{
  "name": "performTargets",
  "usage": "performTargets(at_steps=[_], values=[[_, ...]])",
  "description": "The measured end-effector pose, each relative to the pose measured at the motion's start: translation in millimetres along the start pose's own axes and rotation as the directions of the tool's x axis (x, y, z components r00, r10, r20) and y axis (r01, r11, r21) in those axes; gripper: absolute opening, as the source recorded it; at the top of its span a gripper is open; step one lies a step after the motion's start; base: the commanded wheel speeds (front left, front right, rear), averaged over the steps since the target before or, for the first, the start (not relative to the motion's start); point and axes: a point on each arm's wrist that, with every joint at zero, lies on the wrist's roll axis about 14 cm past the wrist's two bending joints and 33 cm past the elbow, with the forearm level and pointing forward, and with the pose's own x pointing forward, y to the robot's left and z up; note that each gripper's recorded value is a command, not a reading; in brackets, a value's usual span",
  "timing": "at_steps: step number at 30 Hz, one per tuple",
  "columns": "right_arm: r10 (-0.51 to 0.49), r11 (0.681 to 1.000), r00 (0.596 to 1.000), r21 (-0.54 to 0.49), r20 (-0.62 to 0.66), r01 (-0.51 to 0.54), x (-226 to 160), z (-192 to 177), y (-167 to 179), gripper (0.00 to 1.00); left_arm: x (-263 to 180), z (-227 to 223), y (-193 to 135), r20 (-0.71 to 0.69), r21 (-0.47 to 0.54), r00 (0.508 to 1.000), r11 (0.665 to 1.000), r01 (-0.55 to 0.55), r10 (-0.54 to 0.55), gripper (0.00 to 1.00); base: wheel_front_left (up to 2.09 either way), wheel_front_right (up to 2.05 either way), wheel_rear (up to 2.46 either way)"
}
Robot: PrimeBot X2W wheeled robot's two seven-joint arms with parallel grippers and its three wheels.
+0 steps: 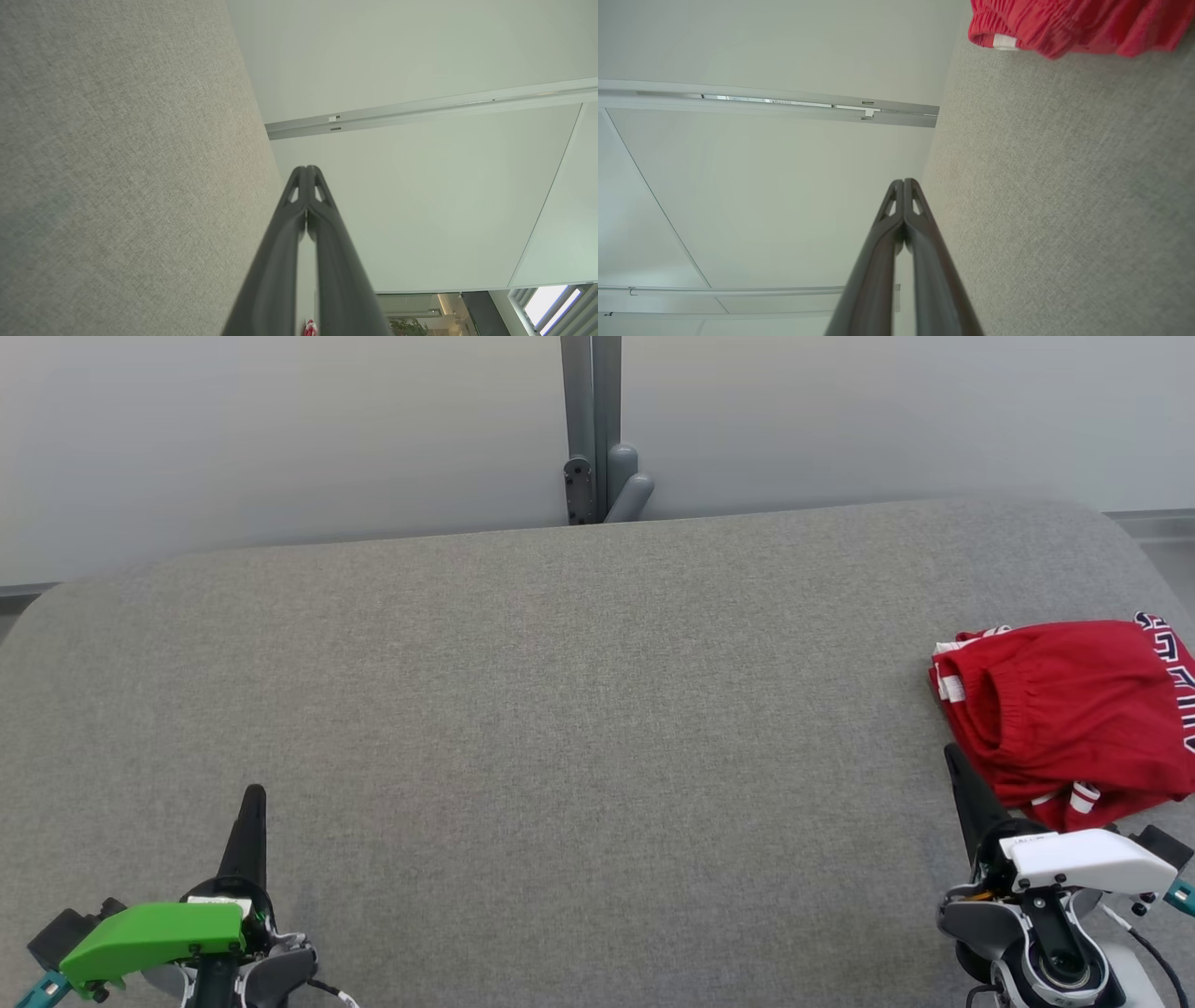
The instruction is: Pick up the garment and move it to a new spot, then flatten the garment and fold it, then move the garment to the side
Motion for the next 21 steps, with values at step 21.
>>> performTargets(at_steps=[21], values=[[0.045,0.99,0.999,0.133,0.005,-0.046,2,5,12,0.0,1,7,-14,0.009,-0.13,0.998,0.99,0.058,-0.057,0.0,0.0,0.0,0.0]])
